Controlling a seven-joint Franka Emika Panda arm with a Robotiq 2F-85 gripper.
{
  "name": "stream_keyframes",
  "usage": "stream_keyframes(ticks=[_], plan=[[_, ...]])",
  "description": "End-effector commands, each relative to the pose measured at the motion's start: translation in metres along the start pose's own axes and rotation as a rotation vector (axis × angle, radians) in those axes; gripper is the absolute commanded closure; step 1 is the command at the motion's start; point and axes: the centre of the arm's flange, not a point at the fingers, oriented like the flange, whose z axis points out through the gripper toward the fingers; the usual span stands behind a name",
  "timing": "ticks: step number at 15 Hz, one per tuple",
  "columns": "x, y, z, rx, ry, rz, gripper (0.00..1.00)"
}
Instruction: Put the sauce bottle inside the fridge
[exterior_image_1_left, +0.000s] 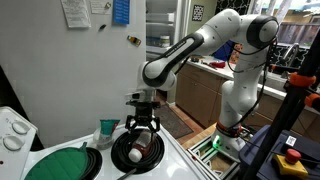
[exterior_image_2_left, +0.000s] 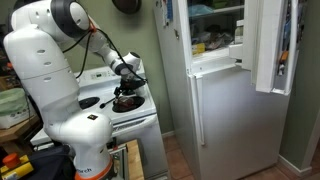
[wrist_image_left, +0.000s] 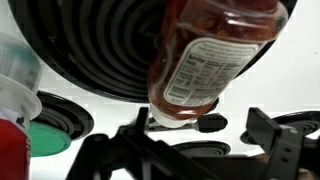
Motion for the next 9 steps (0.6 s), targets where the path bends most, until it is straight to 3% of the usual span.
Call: stream_keyframes(ticks=[1,9], plan=[[-0.0003,0.0001,-0.0007,-0.001,0.000,0.001,0.00],[0.0019,-0.0003,-0.0020,0.008,-0.023,0.033,0.00]])
